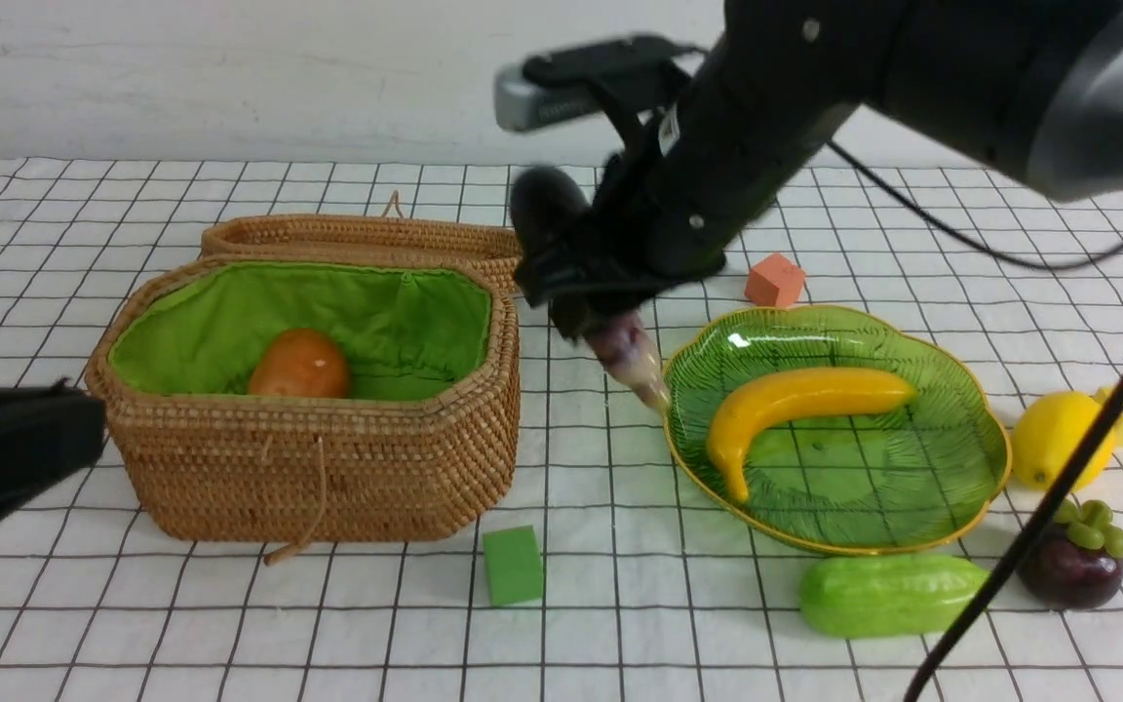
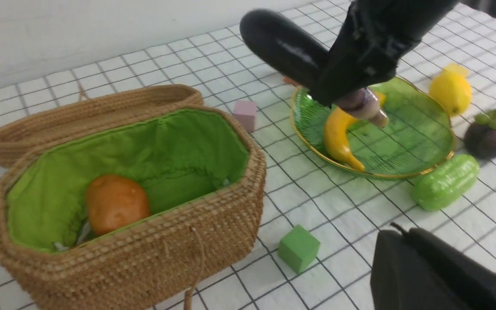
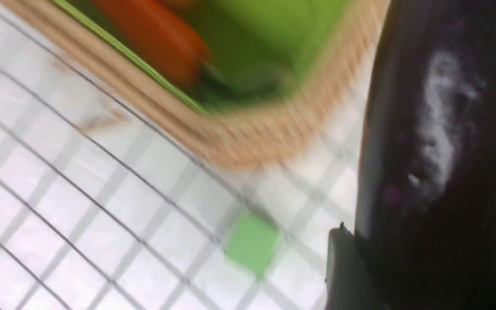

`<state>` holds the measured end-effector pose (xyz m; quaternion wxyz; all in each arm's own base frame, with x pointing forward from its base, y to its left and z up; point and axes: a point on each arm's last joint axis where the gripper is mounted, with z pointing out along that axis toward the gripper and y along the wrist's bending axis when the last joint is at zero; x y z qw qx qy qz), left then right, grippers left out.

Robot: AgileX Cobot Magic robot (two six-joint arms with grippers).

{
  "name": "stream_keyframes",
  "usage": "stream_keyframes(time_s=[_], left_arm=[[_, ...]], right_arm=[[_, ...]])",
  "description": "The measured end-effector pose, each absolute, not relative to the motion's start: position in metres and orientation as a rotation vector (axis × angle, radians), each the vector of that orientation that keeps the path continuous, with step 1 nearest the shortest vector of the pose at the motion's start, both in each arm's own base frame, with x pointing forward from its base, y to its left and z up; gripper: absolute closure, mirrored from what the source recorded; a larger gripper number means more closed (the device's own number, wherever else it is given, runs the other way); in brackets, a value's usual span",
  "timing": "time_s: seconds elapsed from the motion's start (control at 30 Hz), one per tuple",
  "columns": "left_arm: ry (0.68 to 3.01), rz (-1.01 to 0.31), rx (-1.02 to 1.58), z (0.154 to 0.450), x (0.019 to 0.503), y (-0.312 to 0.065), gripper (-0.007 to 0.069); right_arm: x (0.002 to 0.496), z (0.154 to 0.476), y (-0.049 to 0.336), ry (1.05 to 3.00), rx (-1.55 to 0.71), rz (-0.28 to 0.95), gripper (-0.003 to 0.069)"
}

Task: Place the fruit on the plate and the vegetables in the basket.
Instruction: Grab an eggplant with your right arm and place it in the basket on the left.

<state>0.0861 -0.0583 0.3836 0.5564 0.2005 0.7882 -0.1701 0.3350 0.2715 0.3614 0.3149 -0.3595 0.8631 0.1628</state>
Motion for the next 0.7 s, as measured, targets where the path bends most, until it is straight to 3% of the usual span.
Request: stream_keyframes(time_s=[0.13, 0.23, 0.43, 0.57, 0.7], left_arm=[[1.868, -0.366, 0.409, 0.384, 0.089, -0.054, 0.0638], [1.873, -0.362, 0.394, 0.384, 0.089, -0.053, 0.0638], [1.887, -0.37, 0.388, 0.383, 0.089, -0.053, 0.0638], [1.898, -0.384, 0.385, 0.382, 0.088, -0.053, 0.0638], [1.899, -0.387, 0.384, 0.382, 0.088, -0.054, 0.0638]], right_arm=[[0.336, 0.373, 0.3, 1.925, -1.134, 0.47, 0.0309], [0.347, 0.365, 0.321, 1.729, -1.168, 0.457, 0.0309], [0.37, 0.33, 0.339, 1.662, -1.131, 0.44, 0.03], [0.372, 0.315, 0.342, 1.704, -1.164, 0.443, 0.0148], [0.364, 0.327, 0.336, 1.723, -1.194, 0.432, 0.0065]])
